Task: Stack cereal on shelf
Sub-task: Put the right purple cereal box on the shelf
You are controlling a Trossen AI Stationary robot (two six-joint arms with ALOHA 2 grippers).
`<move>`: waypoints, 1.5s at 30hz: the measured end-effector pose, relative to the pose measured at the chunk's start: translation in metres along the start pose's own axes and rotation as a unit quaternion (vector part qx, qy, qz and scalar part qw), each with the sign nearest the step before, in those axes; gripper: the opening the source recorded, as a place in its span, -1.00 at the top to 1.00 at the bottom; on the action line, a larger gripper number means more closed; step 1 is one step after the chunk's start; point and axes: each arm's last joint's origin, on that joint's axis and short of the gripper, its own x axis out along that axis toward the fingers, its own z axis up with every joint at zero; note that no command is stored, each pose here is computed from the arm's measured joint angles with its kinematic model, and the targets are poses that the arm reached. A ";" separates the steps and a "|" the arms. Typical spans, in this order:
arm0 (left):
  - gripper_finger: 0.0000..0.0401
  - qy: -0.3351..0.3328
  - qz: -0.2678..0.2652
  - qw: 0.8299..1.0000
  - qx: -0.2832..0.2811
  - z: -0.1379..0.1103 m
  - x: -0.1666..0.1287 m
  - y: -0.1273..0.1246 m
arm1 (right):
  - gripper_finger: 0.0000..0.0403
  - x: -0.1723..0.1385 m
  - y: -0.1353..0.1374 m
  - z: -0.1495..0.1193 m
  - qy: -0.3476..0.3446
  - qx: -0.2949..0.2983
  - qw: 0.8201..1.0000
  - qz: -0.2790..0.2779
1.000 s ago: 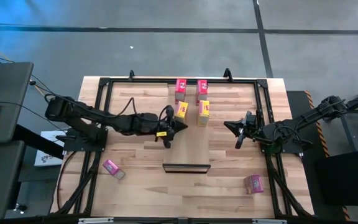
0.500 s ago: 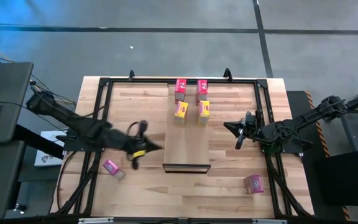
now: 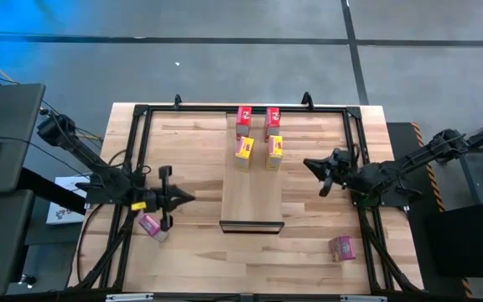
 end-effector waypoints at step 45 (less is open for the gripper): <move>1.00 0.052 0.015 0.996 -0.074 -0.009 -0.004 0.002 | -0.49 -0.037 0.186 -0.020 0.610 0.090 0.651 -0.442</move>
